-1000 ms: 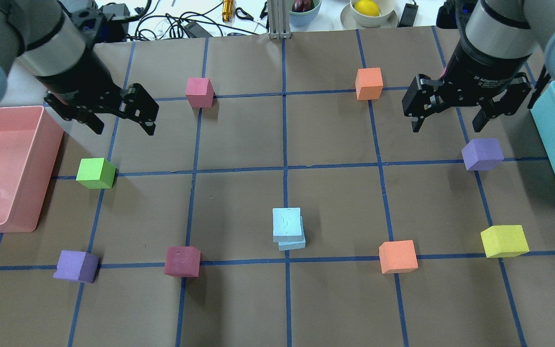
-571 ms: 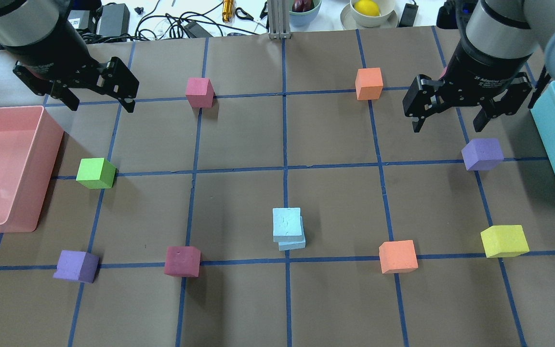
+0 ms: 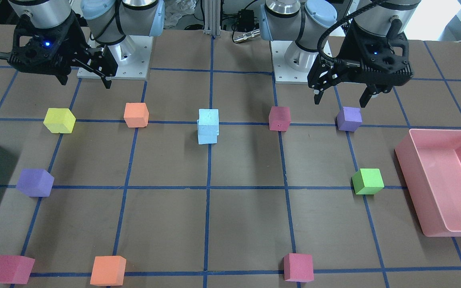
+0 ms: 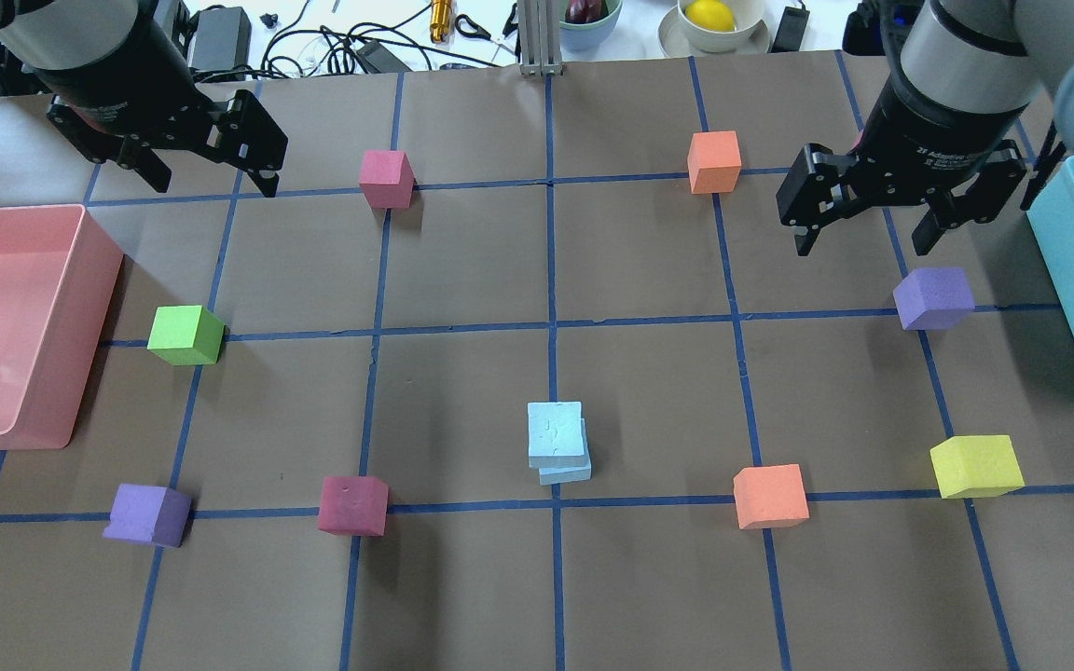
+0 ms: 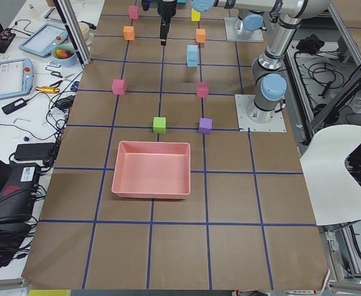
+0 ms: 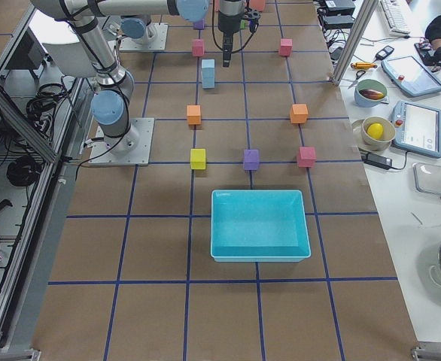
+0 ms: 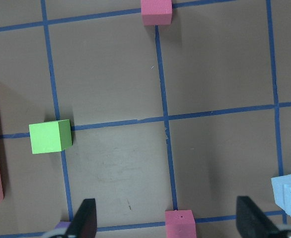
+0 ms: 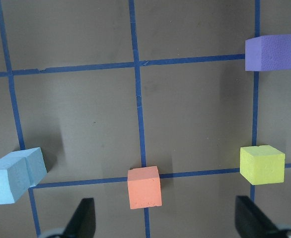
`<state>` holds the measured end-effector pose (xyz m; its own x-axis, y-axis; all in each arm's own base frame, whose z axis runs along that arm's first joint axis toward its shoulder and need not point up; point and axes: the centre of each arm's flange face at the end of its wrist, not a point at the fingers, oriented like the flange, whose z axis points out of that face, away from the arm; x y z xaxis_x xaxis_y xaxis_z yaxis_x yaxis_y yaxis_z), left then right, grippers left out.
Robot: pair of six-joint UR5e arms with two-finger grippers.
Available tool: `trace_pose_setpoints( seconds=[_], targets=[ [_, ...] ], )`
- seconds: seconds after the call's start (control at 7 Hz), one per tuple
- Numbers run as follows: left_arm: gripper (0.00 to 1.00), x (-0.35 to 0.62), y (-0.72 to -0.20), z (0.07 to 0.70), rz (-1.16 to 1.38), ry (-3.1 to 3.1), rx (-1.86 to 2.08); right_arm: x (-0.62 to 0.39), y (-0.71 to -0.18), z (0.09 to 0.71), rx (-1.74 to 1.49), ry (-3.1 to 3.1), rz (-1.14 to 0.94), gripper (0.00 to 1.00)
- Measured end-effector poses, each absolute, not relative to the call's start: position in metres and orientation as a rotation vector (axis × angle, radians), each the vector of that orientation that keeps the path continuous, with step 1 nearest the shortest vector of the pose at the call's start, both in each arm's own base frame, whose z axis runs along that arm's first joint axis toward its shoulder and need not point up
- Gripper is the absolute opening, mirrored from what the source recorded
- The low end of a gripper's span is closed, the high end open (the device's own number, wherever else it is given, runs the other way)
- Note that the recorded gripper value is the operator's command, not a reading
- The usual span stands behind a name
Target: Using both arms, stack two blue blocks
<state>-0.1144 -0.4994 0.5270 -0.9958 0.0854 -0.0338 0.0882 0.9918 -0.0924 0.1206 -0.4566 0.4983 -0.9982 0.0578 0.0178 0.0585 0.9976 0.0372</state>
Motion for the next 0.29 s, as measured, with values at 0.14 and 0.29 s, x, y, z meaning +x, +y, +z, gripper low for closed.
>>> trace_pose_setpoints(
  seconds=[0.14, 0.29],
  targets=[
    [1.0, -0.1135, -0.4996, 0.5254, -0.142, 3.106, 0.133, 0.1224, -0.4566, 0.4983, -0.092, -3.14, -0.059, 1.0],
    [1.0, -0.1137, -0.4996, 0.5248, -0.14, 3.106, 0.133, 0.123, -0.4566, 0.4983, -0.093, -3.147, -0.06, 1.0]
  ],
)
